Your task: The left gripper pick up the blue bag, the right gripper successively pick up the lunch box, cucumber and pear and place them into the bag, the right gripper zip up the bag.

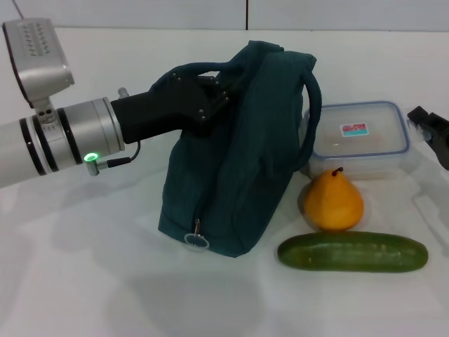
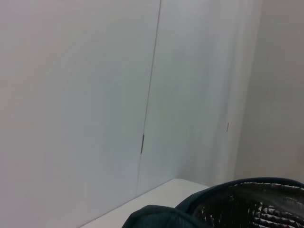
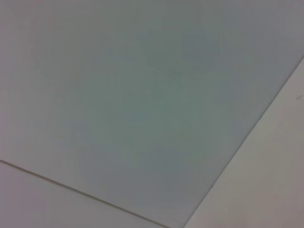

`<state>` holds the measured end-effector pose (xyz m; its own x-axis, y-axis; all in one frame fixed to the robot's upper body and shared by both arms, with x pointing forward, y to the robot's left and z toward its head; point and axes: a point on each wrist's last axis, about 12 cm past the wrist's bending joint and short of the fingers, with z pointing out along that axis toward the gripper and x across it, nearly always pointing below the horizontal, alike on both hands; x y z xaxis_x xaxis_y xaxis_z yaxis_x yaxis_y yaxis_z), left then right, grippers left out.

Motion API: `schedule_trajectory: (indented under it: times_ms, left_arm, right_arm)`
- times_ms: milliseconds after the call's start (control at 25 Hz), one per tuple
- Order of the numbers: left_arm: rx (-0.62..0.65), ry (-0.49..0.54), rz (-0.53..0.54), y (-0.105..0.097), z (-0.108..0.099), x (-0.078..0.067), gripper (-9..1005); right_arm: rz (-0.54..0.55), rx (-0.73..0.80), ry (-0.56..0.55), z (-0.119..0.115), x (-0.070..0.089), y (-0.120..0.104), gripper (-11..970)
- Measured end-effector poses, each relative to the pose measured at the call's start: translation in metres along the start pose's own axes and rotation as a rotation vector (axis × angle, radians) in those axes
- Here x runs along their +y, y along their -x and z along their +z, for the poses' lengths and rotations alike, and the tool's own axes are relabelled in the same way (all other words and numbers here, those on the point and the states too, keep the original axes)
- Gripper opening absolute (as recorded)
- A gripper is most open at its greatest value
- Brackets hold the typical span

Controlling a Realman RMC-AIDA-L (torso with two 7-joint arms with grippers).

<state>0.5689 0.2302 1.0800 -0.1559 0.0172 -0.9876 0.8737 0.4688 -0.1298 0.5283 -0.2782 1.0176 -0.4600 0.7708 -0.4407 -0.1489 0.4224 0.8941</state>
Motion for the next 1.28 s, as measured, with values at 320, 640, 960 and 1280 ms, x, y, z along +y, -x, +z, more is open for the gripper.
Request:
schedule_trajectory:
  times_ms: [320,640,960,1280]
  left_arm:
    - [0.0,-0.001,0.008,0.0,0.0,0.0,47]
    - [-0.013,-0.015,0.045,-0.002,0.001,-0.004,47]
    - [-0.061,-0.005,0.062,0.008,-0.002,0.001,47]
    - [-0.113,-0.052,0.069,0.021,-0.008,0.002,48]
  right_arm:
    - [-0.021,-0.005,0.031,-0.004,0.002,0.002,95]
    - [-0.173,-0.037,0.114,-0.008,0.01,0.01,94]
    - [-0.277,-0.052,0.15,-0.012,0.014,0.01,92]
    - [-0.333,-0.079,0.209,-0.02,0.019,0.01,91]
